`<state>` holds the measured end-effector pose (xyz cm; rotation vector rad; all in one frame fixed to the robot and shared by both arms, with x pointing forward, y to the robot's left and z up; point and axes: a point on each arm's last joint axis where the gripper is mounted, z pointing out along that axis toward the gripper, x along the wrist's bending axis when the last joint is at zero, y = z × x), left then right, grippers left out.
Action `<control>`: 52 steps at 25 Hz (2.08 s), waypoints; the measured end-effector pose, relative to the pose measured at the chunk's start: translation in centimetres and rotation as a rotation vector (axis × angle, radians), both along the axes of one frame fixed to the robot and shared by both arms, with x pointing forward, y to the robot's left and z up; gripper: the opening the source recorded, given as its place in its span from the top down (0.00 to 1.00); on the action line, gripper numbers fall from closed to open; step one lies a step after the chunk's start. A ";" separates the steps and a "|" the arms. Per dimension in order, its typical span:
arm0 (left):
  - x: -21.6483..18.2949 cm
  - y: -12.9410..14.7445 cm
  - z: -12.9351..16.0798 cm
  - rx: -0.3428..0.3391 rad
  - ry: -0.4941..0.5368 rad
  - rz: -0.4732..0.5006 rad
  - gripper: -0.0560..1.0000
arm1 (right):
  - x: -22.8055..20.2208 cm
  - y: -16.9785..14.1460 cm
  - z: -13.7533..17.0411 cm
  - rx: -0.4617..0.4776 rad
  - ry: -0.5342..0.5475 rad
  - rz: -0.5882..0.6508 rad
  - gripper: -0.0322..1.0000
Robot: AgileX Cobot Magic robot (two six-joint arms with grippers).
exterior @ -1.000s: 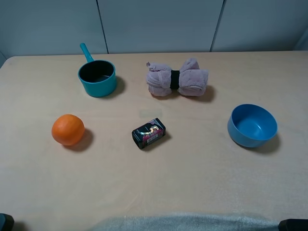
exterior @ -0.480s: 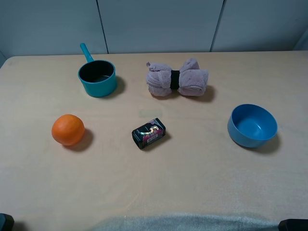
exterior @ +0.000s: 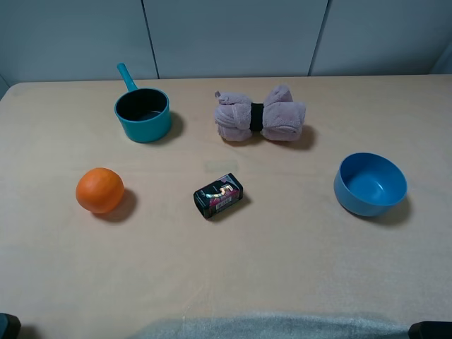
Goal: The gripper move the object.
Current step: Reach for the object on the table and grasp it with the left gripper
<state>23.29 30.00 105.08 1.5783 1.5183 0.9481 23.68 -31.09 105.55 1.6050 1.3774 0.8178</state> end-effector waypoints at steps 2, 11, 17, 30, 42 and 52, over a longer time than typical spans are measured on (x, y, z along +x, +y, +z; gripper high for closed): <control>0.0 0.0 0.0 0.000 0.000 0.000 0.23 | 0.0 0.0 0.0 0.000 0.000 0.000 0.34; 0.0 0.0 0.0 0.000 0.000 0.000 0.23 | 0.0 0.0 0.0 0.000 0.000 0.000 0.34; 0.0 0.0 0.0 0.000 0.000 0.000 0.23 | 0.0 0.0 0.0 0.000 0.000 0.000 0.34; 2.1 0.0 1.4 0.000 0.092 0.000 0.23 | 0.0 0.0 0.0 0.000 0.000 0.000 0.34; 10.3 0.0 2.5 0.000 0.421 0.001 0.23 | 0.0 0.0 0.0 0.000 0.000 0.000 0.34; 17.2 0.0 0.7 0.029 0.534 -0.023 0.23 | 0.0 0.0 0.0 0.000 0.000 0.000 0.34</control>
